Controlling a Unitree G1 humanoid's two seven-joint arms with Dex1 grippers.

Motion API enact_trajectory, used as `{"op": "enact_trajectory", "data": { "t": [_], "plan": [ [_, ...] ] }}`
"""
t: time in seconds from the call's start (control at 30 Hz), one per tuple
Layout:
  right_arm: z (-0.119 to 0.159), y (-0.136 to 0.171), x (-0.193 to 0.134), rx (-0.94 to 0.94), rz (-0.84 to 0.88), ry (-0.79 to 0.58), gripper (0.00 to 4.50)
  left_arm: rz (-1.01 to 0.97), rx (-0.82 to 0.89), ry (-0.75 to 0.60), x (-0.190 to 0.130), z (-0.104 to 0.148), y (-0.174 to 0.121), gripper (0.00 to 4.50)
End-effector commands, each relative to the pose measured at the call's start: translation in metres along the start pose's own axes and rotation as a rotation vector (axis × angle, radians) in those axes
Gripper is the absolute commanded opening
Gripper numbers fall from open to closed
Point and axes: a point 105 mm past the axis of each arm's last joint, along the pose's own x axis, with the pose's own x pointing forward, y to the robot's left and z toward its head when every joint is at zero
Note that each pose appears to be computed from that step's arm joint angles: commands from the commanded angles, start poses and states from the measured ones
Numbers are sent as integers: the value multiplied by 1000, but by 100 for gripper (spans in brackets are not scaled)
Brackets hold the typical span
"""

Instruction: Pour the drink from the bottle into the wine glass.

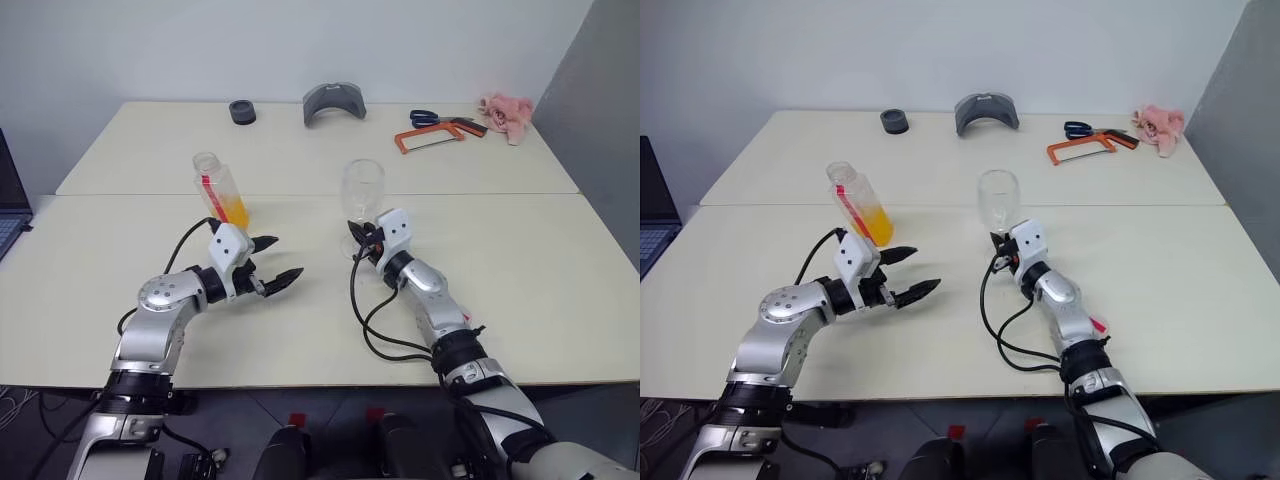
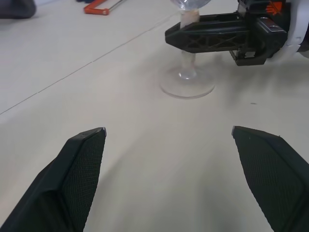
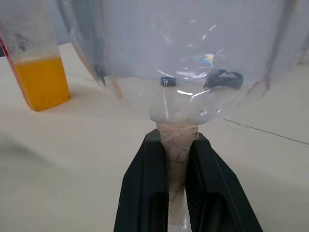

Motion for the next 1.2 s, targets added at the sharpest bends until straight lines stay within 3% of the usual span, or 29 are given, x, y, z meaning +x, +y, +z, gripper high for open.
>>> {"op": "enact_trajectory", "data": {
  "t": [0.03, 0.8, 0.83, 0.97, 1.07, 1.2],
  "plan": [
    [23, 14, 20, -44, 66, -70, 16, 43, 40, -53, -12, 22, 4, 450],
    [10, 19, 28, -26, 96, -39, 16, 47, 117, -49, -43, 76, 17, 450],
    [10, 19, 29, -23, 94, -39, 89, 45, 122, -49, -43, 78, 17, 450],
    [11, 20, 30, -18, 97, -41, 213, 34, 136, -56, -41, 82, 16, 450],
    [12, 21, 30, -17, 98, -43, 331, 29, 146, -62, -39, 85, 16, 450],
    [12, 21, 29, -15, 102, -46, 447, 26, 149, -72, -38, 88, 17, 450]
  ]
}}
